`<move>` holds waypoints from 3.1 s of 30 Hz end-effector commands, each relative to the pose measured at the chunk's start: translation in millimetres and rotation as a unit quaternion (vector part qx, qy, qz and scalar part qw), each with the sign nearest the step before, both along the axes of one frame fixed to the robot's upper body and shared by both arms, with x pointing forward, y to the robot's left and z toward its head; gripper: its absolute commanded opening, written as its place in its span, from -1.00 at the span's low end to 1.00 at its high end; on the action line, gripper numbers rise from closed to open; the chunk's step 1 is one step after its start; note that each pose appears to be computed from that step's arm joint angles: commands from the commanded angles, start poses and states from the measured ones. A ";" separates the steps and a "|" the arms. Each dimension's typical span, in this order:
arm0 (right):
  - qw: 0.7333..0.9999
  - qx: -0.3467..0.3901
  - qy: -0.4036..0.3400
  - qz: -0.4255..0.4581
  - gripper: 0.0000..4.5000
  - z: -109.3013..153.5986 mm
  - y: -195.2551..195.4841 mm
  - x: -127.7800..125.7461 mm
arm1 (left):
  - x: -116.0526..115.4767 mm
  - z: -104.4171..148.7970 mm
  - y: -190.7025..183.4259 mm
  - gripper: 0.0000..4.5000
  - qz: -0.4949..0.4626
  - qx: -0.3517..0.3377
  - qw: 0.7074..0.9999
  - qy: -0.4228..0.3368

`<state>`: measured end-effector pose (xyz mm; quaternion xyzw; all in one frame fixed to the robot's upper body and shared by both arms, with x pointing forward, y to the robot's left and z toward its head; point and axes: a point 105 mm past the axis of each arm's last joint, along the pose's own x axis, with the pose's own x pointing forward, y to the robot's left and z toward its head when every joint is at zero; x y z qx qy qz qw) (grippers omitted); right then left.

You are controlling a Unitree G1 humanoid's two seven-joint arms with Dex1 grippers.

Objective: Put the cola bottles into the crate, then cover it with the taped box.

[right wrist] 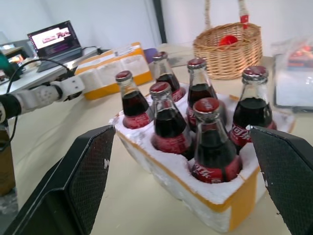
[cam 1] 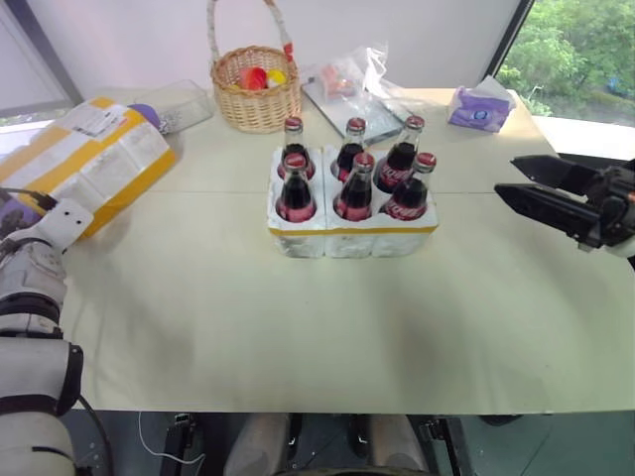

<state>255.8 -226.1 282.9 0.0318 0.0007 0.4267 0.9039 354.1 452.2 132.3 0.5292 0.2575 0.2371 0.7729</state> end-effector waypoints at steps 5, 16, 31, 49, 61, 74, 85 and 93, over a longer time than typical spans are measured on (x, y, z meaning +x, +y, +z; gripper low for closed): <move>0.999 -0.009 -0.032 0.002 1.00 11.7 -0.5 -8.2 | 1.9 15.3 4.3 0.25 0.007 -0.004 1.000 -0.016; 0.999 -0.015 -0.030 0.004 1.00 7.7 -0.3 -11.4 | -1.6 22.2 10.1 -0.84 0.010 0.002 1.000 -0.023; 0.999 -0.030 -0.024 0.016 1.00 4.9 -0.3 -3.5 | -10.5 30.4 2.5 -0.84 -0.099 0.033 0.993 -0.051; 0.996 -0.066 -0.011 0.055 1.00 3.1 7.5 -2.5 | -3.6 -20.0 -32.7 -0.84 -0.152 0.074 0.985 0.044; 0.996 -0.073 -0.017 0.042 1.00 1.2 9.7 -2.9 | 9.9 -10.5 -46.9 0.79 -0.153 0.078 0.985 0.026; 0.998 -0.058 -0.020 0.026 1.00 1.0 9.1 -0.1 | 26.3 6.0 -44.4 0.79 -0.107 0.075 0.991 0.013; 0.999 -0.046 -0.023 0.011 1.00 0.2 7.1 0.2 | 30.8 15.9 -37.1 0.79 -0.083 0.062 0.995 0.000; 0.999 -0.040 -0.028 0.005 1.00 3.6 5.2 -2.0 | 35.7 16.2 -39.3 0.79 -0.084 0.052 0.995 0.008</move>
